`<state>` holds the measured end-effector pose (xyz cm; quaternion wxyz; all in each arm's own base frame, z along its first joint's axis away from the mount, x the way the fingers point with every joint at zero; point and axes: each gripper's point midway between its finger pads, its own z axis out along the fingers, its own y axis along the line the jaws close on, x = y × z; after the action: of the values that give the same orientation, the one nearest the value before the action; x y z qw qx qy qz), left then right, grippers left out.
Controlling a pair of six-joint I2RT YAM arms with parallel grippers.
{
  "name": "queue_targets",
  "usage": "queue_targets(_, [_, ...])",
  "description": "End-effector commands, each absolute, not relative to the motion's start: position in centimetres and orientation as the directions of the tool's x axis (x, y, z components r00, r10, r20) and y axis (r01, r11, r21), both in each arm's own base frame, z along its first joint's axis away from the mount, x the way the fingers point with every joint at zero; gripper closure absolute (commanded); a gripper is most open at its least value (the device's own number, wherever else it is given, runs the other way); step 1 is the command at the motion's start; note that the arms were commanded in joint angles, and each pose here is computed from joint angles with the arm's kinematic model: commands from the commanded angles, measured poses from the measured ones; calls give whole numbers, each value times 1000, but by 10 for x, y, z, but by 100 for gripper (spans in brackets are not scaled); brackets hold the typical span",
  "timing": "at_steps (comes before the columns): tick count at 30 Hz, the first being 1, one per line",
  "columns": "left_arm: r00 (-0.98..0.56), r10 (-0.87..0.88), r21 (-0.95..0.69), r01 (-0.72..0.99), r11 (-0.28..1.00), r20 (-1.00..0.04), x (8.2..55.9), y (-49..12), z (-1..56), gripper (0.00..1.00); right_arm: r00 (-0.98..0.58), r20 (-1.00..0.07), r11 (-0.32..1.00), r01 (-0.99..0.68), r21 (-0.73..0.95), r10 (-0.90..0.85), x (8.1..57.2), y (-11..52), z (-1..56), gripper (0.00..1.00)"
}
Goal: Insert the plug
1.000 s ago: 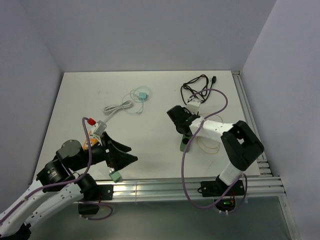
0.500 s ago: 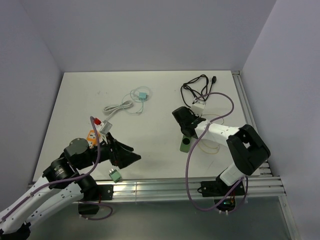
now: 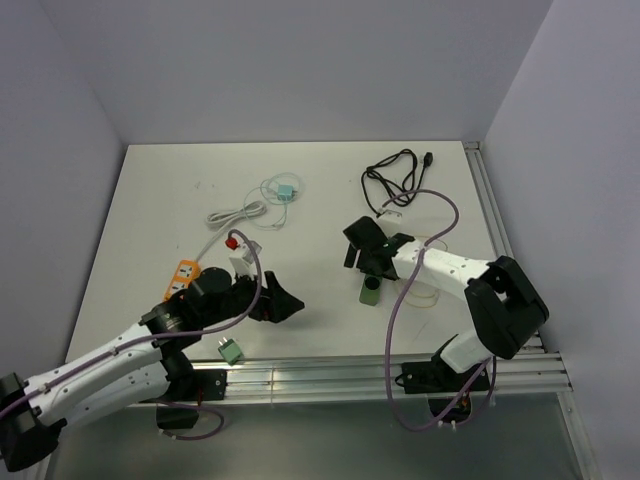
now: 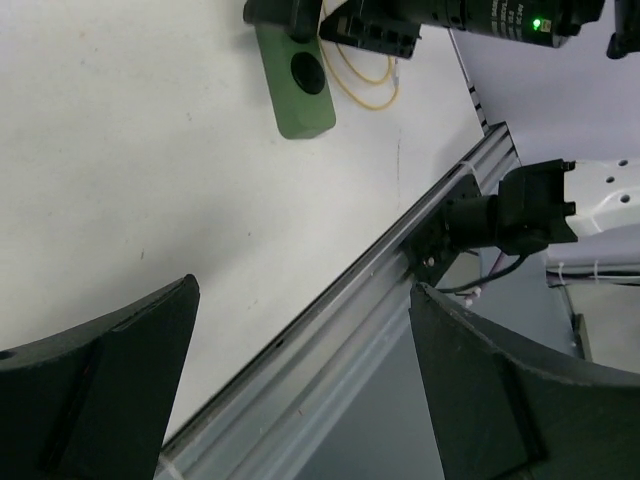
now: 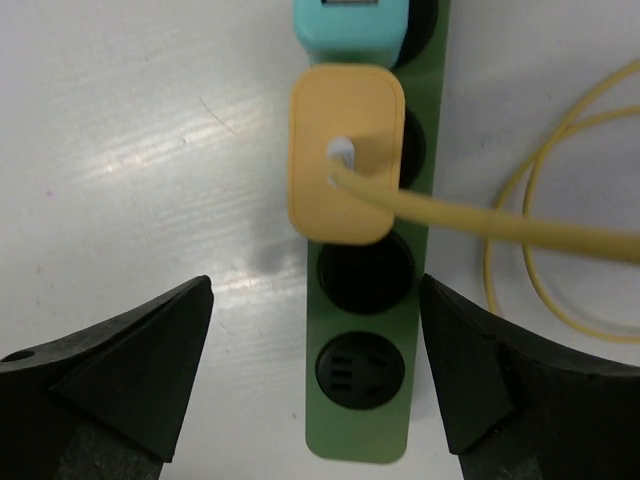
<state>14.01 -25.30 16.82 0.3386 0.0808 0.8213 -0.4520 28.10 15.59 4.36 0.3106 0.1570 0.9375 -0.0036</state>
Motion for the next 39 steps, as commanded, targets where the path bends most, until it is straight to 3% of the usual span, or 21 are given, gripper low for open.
queue_targets(1, [-646,-258,-664,526,532,-719,157,-278,203,8,-792,-539,954,289,85,288,261,154,56,8])
queue_targets(3, [-611,-279,-643,526,556,-741,167,-288,200,7,-785,-546,949,308,67,293,253,143,65,6])
queue_targets(4, [-600,-266,-629,545,555,-754,163,-295,198,7,-770,-562,943,328,59,303,252,137,70,0])
queue_targets(7, [-569,-223,-572,561,598,-792,168,-315,178,3,-735,-588,926,370,69,338,242,121,90,0])
queue_targets(14, [-506,-152,-476,608,636,-849,176,-357,147,0,-645,-639,905,354,237,419,235,109,139,3])
queue_targets(21, [-455,-137,-437,662,609,-880,185,-406,140,2,-667,-619,910,330,252,414,243,106,155,7])
queue_targets(27, [-432,-59,-349,632,692,-900,200,-446,113,1,-645,-636,904,341,258,424,245,96,167,7])
queue_targets(28, [-445,2,-306,620,722,-896,201,-447,90,0,-639,-639,902,341,264,429,245,95,168,7])
queue_targets(39, [-409,50,-190,524,830,-911,218,-445,42,2,-635,-635,897,337,286,441,245,86,168,7])
